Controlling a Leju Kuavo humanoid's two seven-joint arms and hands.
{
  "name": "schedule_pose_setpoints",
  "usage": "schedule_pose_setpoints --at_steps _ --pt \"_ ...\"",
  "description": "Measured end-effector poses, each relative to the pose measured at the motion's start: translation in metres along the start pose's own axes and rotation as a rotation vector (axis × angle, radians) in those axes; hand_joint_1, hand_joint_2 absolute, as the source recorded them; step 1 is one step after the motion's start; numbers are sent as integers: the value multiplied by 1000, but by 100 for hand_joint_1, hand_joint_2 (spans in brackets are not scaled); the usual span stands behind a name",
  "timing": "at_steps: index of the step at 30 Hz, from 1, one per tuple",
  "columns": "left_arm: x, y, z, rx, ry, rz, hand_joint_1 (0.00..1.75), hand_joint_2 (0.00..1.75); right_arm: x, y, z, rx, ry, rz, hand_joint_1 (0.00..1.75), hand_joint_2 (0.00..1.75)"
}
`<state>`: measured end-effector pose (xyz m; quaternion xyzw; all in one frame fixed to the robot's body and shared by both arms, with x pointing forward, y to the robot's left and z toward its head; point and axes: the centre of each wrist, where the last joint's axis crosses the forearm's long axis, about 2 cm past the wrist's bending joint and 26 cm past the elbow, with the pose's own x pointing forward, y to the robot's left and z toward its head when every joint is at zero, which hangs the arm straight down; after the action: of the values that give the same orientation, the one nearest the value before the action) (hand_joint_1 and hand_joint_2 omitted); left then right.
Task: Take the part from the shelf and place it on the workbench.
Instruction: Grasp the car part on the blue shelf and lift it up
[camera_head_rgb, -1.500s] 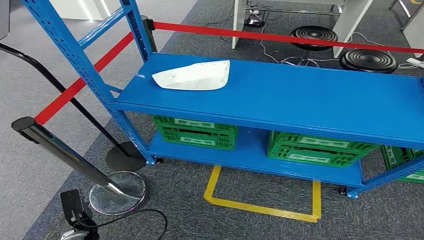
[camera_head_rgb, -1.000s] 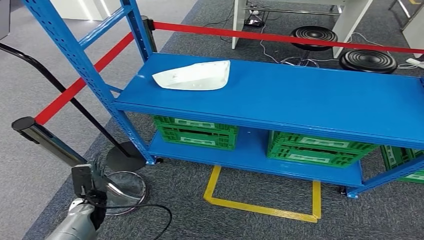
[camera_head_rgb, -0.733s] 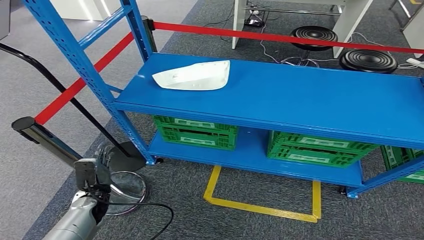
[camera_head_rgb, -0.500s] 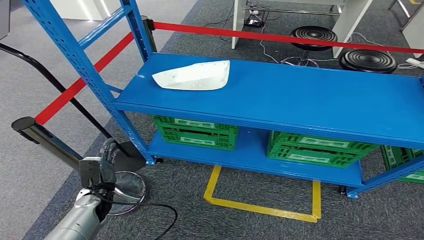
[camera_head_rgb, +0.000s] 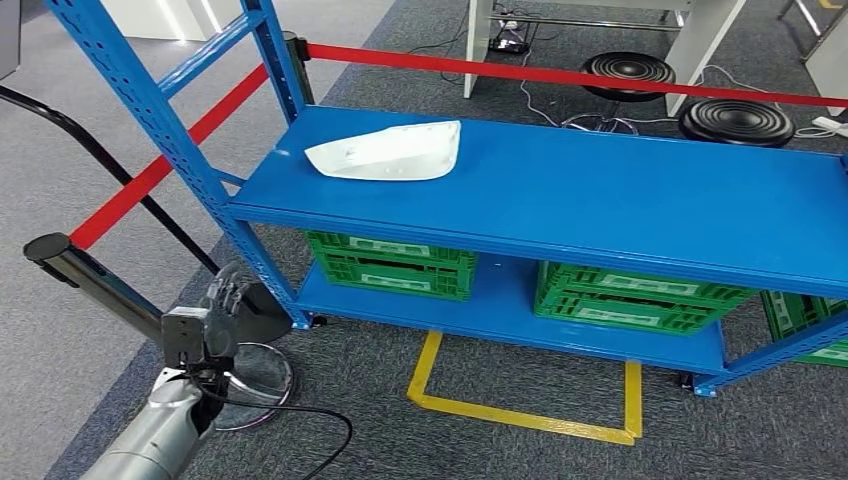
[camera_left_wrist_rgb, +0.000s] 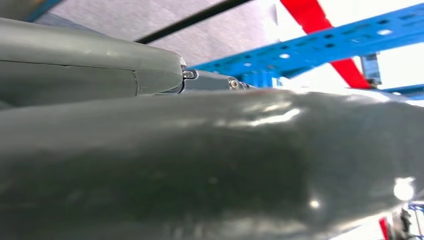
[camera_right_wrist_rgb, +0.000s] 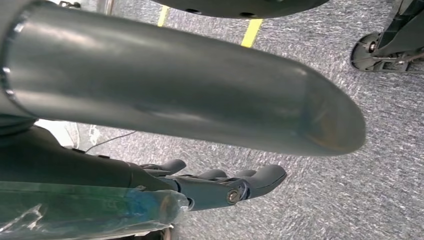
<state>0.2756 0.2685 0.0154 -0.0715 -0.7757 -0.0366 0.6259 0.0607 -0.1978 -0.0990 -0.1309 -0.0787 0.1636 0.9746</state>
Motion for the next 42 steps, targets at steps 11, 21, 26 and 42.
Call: schedule_pose_setpoints --at_steps 11,21,26,42 --pt "43 -18 -41 -136 -209 -24 0 0 0 0 0 10 -17 36 0 0" --pt "58 -27 -51 -172 -275 -35 0 0 0 0 0 10 -18 40 0 0" --pt "59 -28 -52 -180 -281 -35 0 0 0 0 0 10 -18 39 0 0" --pt "82 -43 -58 -218 -385 10 0 0 0 0 0 8 -15 43 0 0"
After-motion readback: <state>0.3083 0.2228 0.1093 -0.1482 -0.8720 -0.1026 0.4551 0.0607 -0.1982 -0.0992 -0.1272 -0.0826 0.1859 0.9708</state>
